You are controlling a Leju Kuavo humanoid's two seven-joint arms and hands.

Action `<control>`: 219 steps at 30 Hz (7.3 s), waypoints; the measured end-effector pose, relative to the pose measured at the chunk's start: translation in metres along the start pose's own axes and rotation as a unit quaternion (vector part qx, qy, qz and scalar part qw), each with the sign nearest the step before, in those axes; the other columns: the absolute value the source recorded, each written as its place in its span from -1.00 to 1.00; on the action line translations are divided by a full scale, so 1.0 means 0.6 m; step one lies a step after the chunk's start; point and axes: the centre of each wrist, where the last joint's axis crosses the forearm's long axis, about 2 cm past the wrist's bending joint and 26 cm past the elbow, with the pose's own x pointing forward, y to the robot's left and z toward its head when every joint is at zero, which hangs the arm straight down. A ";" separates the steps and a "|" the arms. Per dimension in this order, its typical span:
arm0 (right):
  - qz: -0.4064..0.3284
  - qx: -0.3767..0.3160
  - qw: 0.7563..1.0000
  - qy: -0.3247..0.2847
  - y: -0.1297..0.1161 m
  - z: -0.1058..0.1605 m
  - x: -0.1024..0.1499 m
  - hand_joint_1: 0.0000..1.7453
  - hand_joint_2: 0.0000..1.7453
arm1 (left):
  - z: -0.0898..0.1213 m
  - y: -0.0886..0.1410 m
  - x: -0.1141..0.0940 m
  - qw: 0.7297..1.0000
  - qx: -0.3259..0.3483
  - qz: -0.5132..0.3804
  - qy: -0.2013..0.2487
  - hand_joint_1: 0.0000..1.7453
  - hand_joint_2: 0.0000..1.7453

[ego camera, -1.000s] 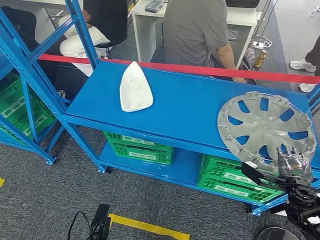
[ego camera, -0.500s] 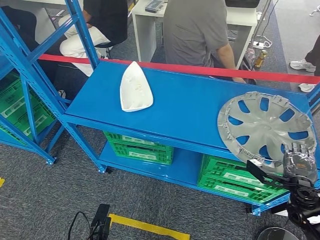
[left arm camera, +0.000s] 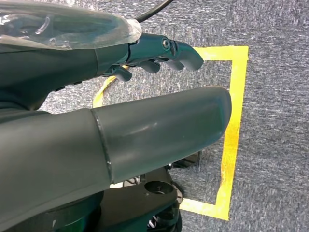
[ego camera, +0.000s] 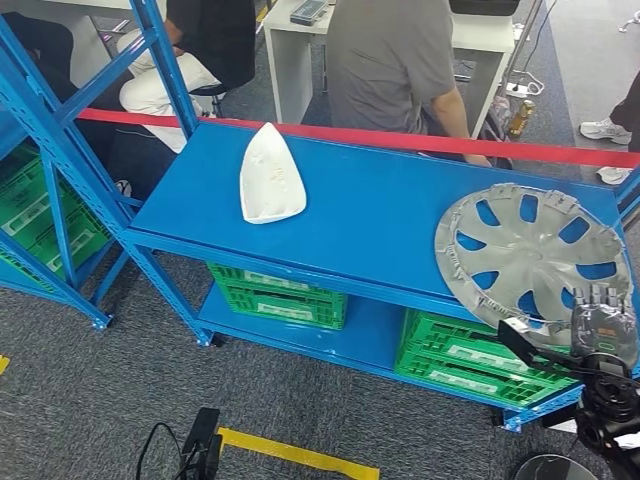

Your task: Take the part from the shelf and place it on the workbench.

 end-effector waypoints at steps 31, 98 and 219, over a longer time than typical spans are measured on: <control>-0.002 -0.023 1.000 0.002 0.030 -0.017 -0.001 1.00 1.00 | 0.001 -0.003 -0.001 1.000 0.007 0.002 0.001 -1.00 -1.00; -0.231 -0.358 0.904 -0.036 -0.287 0.026 -0.065 1.00 1.00 | -0.002 -0.013 0.015 0.998 0.012 -0.013 -0.066 -1.00 1.00; -0.399 -0.317 0.808 -0.294 -0.396 0.051 0.119 1.00 1.00 | -0.006 -0.009 0.030 0.996 0.005 -0.013 -0.086 -1.00 1.00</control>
